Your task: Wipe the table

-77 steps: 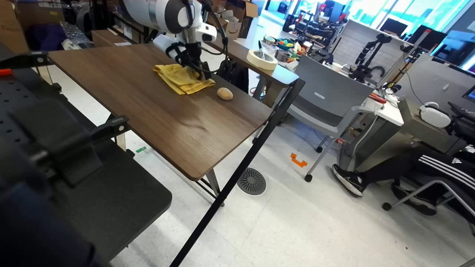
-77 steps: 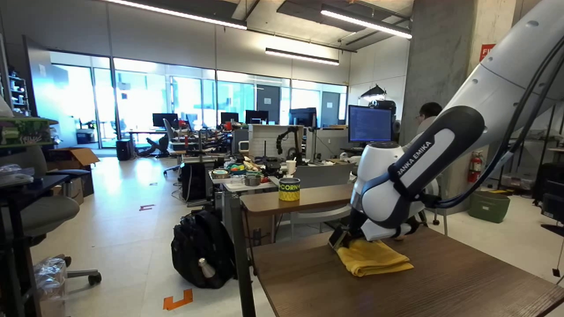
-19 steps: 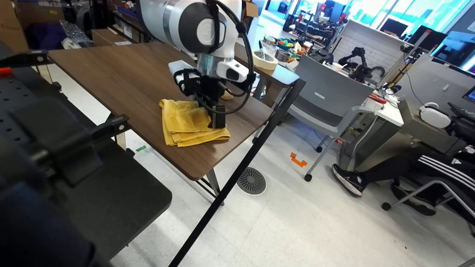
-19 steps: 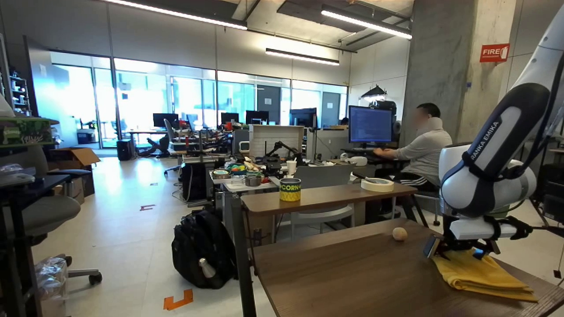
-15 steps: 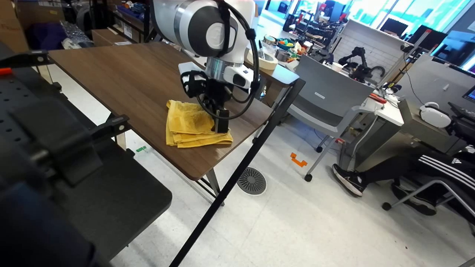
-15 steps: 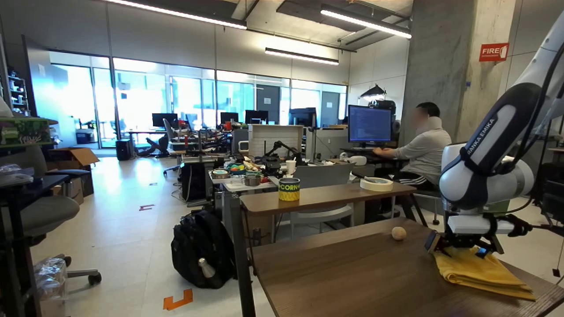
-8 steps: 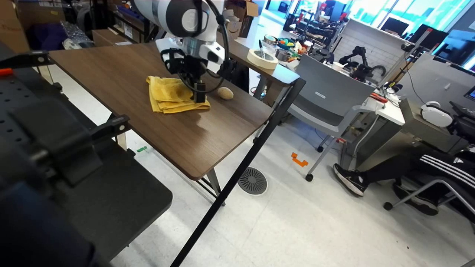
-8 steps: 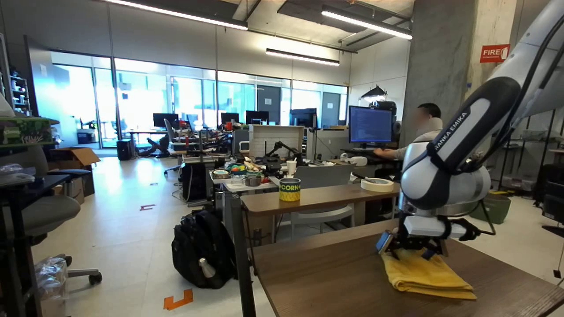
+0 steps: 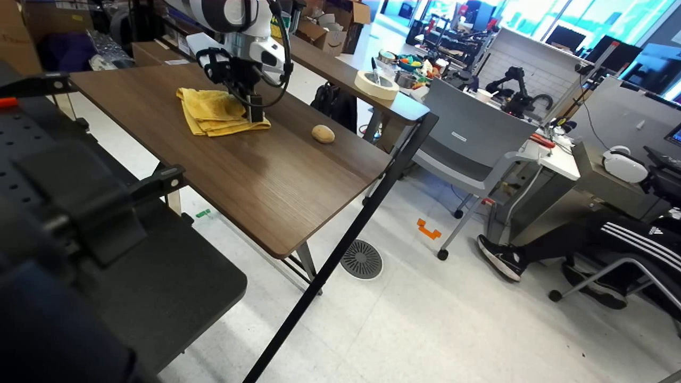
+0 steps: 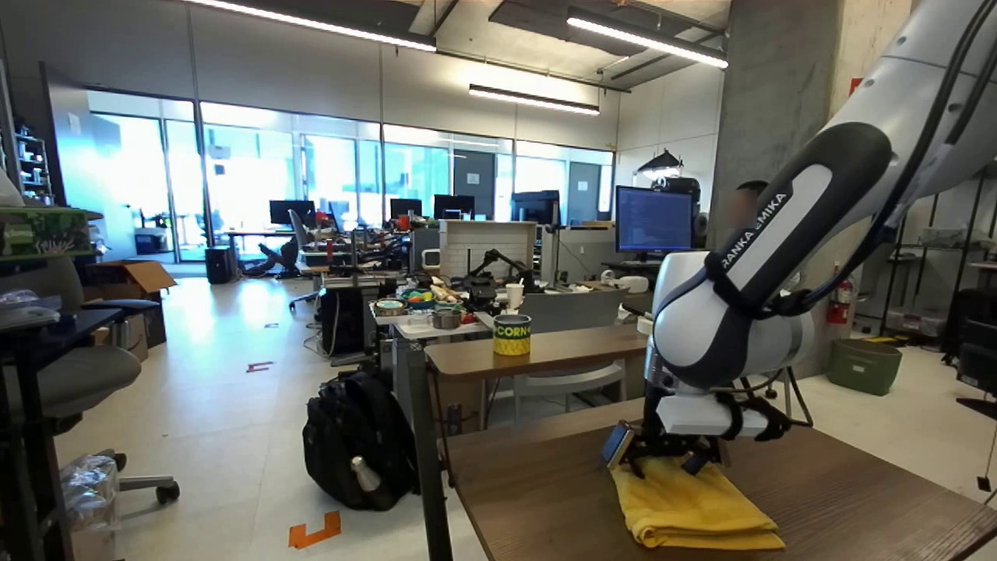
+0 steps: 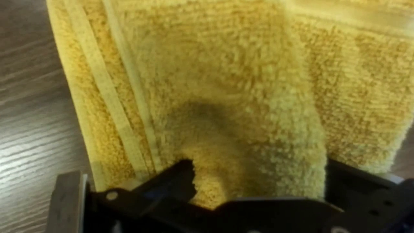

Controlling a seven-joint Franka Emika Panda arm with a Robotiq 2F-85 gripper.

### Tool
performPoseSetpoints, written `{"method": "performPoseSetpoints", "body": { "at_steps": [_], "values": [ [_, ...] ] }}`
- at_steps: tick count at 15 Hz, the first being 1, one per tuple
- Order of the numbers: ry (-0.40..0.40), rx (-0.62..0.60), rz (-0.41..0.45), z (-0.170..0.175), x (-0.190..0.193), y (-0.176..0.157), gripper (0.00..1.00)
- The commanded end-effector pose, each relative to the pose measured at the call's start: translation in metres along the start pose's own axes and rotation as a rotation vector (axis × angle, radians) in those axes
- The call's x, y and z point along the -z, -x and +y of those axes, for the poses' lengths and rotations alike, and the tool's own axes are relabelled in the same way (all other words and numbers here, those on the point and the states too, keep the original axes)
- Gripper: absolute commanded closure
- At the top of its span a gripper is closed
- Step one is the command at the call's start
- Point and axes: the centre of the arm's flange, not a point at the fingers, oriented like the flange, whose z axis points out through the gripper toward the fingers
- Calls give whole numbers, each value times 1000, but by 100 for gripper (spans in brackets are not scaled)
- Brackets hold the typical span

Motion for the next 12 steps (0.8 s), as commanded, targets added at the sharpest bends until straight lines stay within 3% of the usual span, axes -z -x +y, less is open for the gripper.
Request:
{"method": "performPoseSetpoints", "body": {
  "at_steps": [1, 8, 12],
  "values": [
    [55, -185, -10, 24, -26, -10, 0],
    [146, -526, 3, 42, -25, -14, 0],
    [86, -388, 9, 40, -27, -20, 0]
  ]
}}
